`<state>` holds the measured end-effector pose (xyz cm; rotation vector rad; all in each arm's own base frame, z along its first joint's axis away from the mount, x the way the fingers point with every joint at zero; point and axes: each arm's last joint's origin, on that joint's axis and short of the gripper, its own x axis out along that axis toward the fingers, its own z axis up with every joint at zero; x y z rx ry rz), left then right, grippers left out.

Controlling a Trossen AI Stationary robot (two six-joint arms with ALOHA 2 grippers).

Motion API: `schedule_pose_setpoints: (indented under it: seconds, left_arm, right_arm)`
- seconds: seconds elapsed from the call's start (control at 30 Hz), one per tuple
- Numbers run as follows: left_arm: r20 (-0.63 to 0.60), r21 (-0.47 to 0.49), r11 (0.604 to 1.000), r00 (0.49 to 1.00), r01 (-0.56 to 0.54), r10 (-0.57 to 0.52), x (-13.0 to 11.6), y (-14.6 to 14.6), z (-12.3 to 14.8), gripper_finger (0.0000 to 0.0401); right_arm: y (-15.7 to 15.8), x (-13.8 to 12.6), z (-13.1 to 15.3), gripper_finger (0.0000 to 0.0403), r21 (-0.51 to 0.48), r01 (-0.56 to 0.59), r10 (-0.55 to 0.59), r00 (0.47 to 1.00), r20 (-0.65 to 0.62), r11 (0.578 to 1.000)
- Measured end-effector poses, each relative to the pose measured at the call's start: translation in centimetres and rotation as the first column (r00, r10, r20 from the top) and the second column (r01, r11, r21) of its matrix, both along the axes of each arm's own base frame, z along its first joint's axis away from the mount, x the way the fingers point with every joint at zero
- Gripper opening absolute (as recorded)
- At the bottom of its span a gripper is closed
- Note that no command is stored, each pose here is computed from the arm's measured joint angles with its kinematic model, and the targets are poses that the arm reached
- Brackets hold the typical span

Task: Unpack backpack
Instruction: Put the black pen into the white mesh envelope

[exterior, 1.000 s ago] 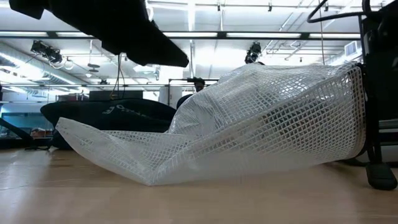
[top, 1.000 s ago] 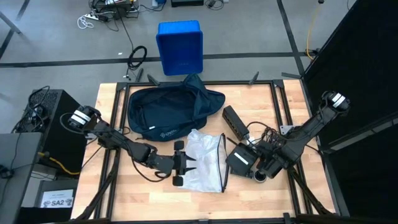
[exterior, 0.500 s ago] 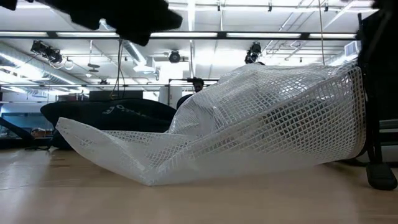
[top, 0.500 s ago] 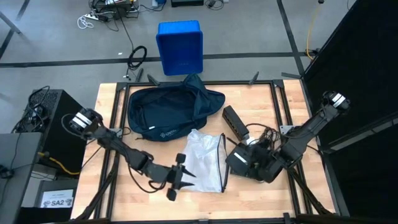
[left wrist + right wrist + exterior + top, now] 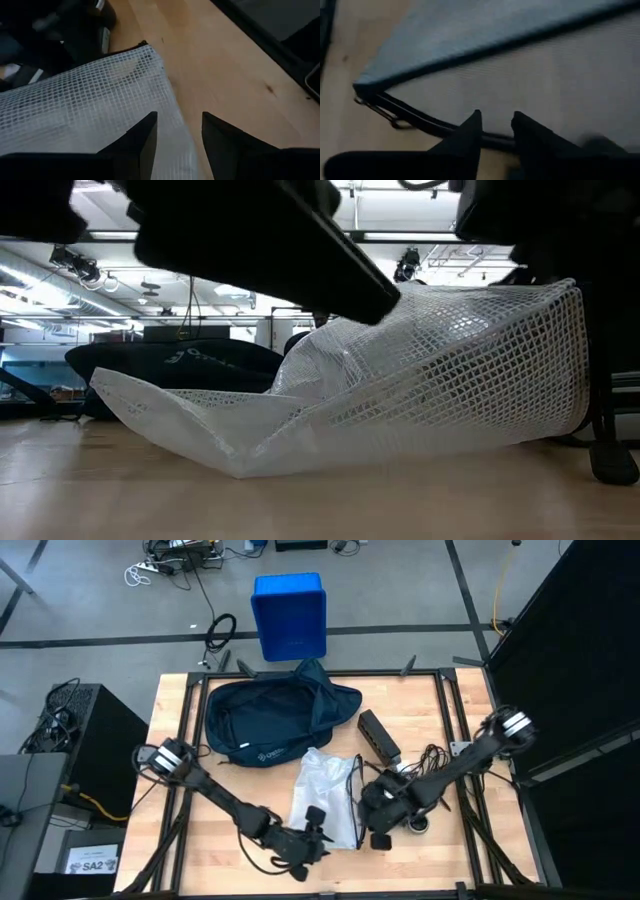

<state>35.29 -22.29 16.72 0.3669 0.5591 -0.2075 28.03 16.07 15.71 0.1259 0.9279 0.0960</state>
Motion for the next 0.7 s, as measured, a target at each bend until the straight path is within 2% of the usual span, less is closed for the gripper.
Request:
schedule_pose_setpoints:
  seconds: [0.17,0.27,0.5,0.7]
  left_arm:
    - [0.022,-0.018,1.000,1.000,-0.014,0.014,0.4,-0.3,0.6,0.0129]
    - [0.014,-0.017,1.000,1.000,-0.025,0.026,0.3,-0.3,0.5,0.0141]
    - [0.011,0.014,0.993,0.993,-0.115,0.115,-0.2,-0.5,0.3,0.0200]
    - [0.025,0.016,0.987,0.987,-0.157,0.156,-0.3,-0.6,0.3,0.0246]
  right_arm:
    - [0.3,2.7,-1.0,0.0050,0.103,-0.128,0.111,0.981,0.157,0.986]
    - [0.1,3.8,-0.8,0.0048,0.155,-0.173,0.131,0.960,0.247,0.973]
    - [-1.2,5.0,-0.1,0.0048,0.159,-0.166,0.104,0.934,0.341,0.973]
    - [-2.4,5.7,0.1,0.0048,0.165,-0.132,0.065,0.930,0.362,0.977]
